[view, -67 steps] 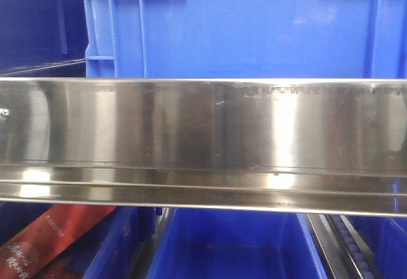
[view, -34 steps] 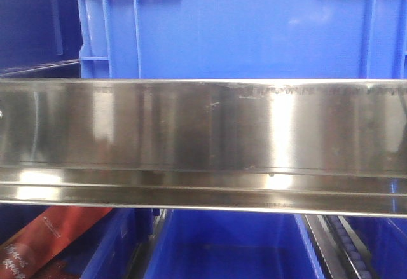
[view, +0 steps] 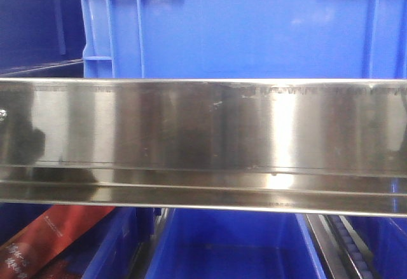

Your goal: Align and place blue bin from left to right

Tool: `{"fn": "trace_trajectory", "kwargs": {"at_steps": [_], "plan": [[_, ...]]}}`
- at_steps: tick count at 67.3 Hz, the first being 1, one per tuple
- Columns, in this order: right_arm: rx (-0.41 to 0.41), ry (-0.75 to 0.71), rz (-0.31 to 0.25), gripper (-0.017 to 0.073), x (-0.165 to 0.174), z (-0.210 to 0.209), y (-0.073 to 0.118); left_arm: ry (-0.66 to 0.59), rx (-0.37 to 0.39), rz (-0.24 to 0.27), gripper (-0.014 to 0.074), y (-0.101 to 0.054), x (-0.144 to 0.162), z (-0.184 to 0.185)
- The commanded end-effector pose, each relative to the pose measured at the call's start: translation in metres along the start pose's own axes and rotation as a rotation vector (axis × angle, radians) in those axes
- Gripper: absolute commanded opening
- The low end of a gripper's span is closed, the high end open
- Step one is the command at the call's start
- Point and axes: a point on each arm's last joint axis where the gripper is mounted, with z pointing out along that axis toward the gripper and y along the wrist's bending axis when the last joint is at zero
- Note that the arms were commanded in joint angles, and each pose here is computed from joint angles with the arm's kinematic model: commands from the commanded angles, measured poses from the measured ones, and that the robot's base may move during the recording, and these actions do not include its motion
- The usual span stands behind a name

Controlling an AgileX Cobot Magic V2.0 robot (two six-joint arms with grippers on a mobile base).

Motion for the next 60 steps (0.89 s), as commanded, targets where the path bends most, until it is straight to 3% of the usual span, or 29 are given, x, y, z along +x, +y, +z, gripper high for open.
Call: {"fn": "trace_trajectory", "kwargs": {"at_steps": [1, 60], "plan": [[0.000, -0.018, -0.006, -0.0080, -0.0015, -0.0003, 0.0000, -0.014, -0.003, -0.004, -0.0111, 0.0002, -0.0012, -0.0005], [0.000, -0.018, -0.006, -0.0080, -0.0015, -0.0003, 0.0000, -0.041, -0.002, -0.004, -0.0111, 0.0001, -0.0036, -0.0005]]}}
